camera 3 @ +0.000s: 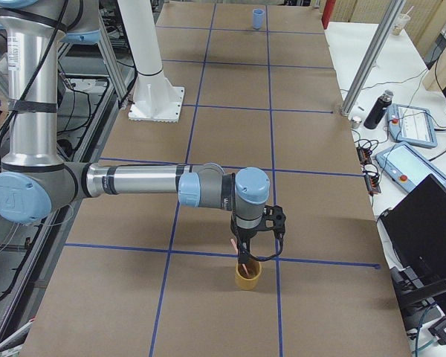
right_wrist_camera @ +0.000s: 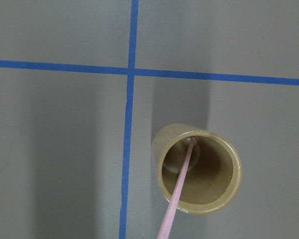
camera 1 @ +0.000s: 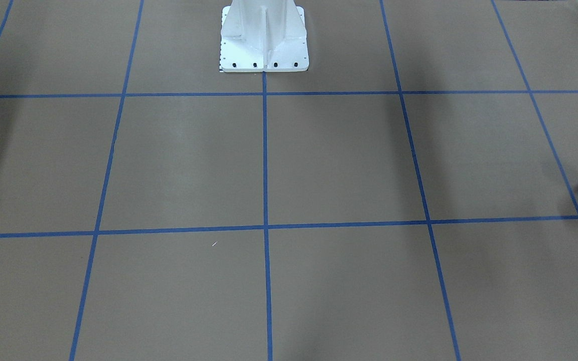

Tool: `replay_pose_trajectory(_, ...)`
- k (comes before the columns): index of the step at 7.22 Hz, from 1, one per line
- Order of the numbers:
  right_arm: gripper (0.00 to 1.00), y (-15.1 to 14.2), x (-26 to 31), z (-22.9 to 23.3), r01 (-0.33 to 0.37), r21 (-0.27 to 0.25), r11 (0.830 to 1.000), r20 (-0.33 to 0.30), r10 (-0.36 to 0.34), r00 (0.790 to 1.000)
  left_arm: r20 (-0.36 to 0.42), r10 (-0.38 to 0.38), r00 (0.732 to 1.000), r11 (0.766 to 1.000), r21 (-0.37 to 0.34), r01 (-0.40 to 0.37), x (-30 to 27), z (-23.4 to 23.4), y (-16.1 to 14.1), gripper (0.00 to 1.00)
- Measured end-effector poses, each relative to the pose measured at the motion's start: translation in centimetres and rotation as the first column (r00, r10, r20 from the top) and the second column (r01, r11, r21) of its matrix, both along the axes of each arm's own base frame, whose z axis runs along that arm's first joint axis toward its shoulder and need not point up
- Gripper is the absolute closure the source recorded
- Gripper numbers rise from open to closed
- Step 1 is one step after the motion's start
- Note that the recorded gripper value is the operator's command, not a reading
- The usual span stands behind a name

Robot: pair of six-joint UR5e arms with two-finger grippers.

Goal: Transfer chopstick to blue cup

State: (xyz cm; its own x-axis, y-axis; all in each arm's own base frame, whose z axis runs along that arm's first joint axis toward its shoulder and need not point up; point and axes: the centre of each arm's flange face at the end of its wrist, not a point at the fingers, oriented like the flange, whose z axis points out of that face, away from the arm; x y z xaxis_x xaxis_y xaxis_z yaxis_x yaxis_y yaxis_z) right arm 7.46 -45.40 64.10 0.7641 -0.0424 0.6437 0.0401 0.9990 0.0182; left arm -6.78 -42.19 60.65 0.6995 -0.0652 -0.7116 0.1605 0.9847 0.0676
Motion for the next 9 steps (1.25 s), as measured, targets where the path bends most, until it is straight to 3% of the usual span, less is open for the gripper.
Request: replay_pose_trajectory(9,0.0,-0.4,-0.1,0.3,-0.004,-0.009,1.0,0.01,0.004,1.0,0.01,-0.001,1.0,0.999,-0.047,0.002,0.1,2.9,0.0,0.02)
